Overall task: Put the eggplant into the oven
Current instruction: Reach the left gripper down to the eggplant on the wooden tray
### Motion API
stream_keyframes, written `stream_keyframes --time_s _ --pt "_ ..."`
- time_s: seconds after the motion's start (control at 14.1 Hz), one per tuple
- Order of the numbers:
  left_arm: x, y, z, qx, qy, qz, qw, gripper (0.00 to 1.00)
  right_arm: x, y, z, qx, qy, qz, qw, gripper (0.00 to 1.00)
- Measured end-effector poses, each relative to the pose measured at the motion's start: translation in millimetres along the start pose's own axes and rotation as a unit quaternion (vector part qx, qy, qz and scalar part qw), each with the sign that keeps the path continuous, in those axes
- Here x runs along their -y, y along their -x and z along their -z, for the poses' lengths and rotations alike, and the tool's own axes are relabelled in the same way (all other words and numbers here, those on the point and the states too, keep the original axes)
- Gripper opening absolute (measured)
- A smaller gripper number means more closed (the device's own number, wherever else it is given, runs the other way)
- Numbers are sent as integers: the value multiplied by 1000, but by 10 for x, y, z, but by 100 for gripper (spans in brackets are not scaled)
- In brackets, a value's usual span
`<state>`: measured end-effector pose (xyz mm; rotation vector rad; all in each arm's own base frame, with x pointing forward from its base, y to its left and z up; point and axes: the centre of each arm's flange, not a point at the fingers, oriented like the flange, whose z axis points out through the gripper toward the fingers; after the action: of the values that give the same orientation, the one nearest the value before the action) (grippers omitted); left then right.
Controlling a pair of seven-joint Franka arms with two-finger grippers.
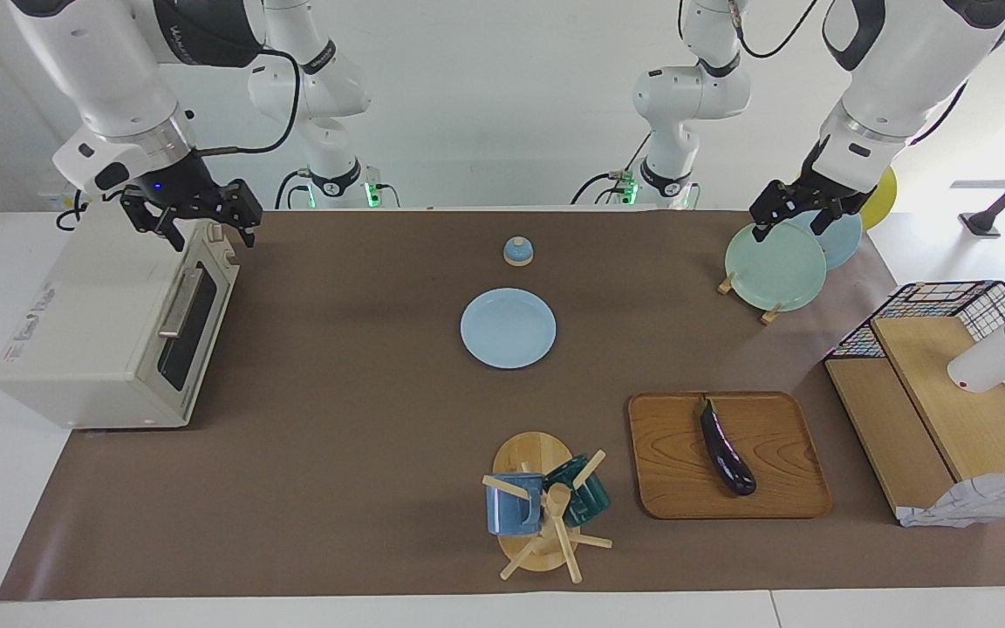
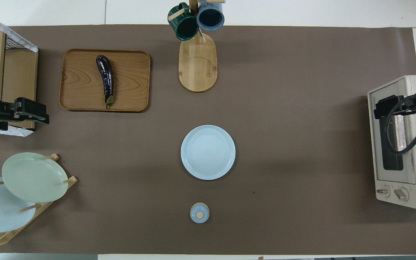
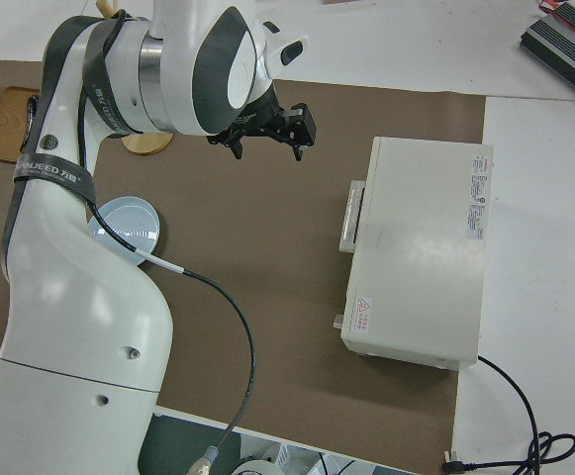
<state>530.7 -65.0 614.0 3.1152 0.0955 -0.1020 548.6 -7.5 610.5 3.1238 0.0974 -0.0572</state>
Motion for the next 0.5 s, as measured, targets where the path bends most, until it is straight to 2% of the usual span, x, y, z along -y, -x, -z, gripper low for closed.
stream_keyframes --time_s 0.5 --pt "-2 11 25 -3 0 -1 1000 100 0 0 0 0 0 0 1000 100"
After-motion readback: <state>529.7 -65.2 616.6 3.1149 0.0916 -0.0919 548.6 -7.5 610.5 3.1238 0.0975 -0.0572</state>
